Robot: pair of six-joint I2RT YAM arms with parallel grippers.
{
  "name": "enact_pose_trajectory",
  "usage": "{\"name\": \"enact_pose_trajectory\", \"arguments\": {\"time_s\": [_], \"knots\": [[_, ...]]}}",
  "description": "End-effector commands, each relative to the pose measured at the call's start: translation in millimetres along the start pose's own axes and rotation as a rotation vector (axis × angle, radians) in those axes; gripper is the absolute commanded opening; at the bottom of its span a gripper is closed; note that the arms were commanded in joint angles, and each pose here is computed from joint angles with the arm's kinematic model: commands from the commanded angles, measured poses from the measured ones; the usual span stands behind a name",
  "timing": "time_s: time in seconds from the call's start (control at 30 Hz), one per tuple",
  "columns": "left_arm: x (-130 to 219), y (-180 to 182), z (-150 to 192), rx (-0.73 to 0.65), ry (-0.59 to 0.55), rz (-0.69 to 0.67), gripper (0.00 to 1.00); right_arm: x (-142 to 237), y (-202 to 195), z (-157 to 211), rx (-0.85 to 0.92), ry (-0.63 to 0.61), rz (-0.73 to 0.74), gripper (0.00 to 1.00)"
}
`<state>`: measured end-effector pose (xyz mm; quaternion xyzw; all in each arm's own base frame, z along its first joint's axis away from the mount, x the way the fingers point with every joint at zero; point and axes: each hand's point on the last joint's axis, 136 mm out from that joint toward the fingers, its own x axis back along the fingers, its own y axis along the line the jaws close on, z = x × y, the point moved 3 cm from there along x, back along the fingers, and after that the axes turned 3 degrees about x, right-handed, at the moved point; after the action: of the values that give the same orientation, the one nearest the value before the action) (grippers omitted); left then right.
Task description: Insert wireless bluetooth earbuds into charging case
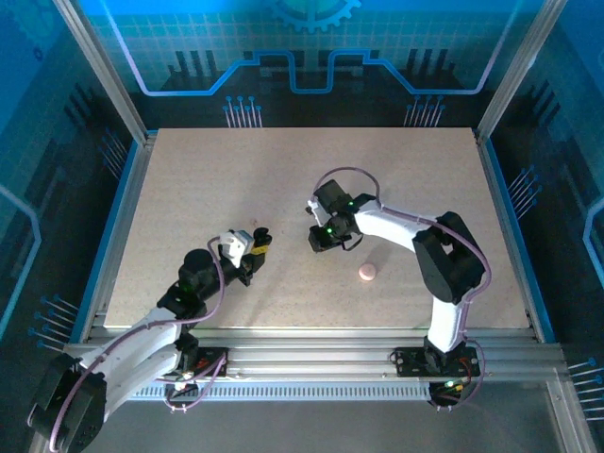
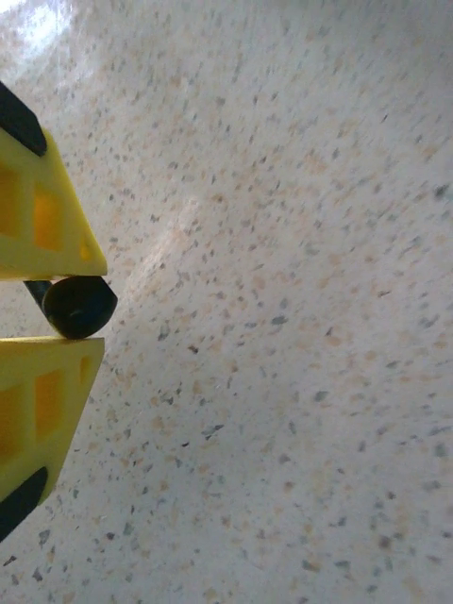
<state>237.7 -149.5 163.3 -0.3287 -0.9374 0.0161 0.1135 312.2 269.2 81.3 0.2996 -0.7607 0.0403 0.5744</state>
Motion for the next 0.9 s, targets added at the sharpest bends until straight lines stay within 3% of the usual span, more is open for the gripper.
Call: {"name": "enact_pose_trajectory", "arguments": {"time_s": [0.0,0.53,0.87], "knots": [[-3,-5,-21,-0.026,-0.066,0.039,0.07,18,12,-16,0.013,-0.116,-0.078,0.19],[-20,-14,-29,-0.014,-0.101,0.133,0.07,105,52,-52,0.354,-0.584,-0.098,0.21],[-19,-15,-39,-0.002,-0.127,0.14,0.07,133,102,-58,0.609,-0.741,-0.136,0.2]]}}
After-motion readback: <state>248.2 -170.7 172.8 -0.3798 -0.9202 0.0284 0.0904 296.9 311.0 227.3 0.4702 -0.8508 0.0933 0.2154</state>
